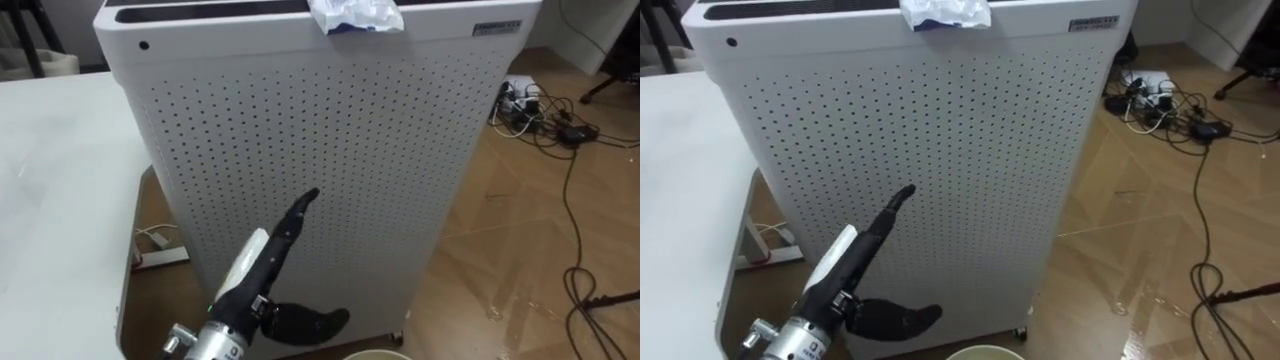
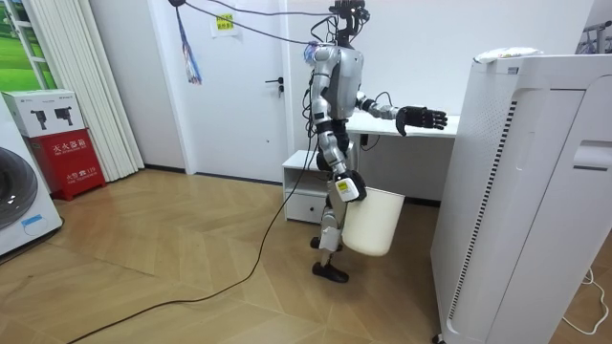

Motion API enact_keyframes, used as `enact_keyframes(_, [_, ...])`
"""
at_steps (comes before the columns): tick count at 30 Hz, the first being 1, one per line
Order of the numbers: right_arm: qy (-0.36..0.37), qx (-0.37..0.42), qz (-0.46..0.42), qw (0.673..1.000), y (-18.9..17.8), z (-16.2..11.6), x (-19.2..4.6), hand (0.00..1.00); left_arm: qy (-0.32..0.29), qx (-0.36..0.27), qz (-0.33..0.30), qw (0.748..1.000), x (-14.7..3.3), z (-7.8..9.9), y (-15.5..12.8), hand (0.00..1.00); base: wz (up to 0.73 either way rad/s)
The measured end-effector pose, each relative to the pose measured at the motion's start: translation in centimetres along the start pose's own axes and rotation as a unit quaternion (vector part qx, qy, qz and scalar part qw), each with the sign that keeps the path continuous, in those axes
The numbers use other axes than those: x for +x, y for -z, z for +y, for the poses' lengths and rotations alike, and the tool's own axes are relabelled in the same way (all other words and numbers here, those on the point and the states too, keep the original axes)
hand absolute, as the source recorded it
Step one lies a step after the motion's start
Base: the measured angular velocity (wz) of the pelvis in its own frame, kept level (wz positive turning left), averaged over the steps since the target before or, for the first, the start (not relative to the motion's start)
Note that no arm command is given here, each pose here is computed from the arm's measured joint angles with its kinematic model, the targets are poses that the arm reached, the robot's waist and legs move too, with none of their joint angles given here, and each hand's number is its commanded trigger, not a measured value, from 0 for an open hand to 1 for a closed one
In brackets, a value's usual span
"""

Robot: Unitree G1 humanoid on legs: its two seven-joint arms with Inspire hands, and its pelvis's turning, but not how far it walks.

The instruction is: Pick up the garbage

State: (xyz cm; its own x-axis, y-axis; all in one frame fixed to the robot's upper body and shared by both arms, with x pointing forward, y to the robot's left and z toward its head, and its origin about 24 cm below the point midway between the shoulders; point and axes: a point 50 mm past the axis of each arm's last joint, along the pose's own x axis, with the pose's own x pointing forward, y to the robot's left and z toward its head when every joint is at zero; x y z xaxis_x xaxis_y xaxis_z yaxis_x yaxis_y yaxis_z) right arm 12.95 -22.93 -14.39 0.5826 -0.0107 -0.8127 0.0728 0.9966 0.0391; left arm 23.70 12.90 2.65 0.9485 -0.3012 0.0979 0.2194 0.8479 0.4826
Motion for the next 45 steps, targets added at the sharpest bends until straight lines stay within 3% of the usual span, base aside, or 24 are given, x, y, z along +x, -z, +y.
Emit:
enact_keyframes(7, [0.011, 0.002, 0.017, 1.0, 0.9, -0.3, -0.2, 1.0, -0.128, 0.034, -0.101, 0.986, 0.2, 2.9, -3.3, 0.0, -0.08])
enact_keyframes(15, [0.012, 0.002, 0.02, 1.0, 1.2, -0.2, -0.3, 1.0, -0.201, 0.09, -0.172, 0.96, -0.1, 4.3, -5.8, 0.0, 0.08])
enact_keyframes(22, [0.013, -0.006, 0.026, 1.0, 1.8, -0.3, -0.5, 1.0, -0.263, 0.079, -0.232, 0.933, -0.4, 5.6, -8.4, 0.0, 0.01])
enact_keyframes(33, [0.014, -0.019, 0.032, 0.999, 2.0, -0.3, -0.6, 1.0, -0.318, 0.093, -0.225, 0.916, -0.8, 7.3, -8.0, 0.0, -0.18])
enact_keyframes(45, [0.051, 0.014, 0.058, 0.997, 3.7, -1.8, -1.4, 1.0, -0.323, 0.116, -0.228, 0.911, -0.3, 6.7, -7.5, 0.0, 0.07])
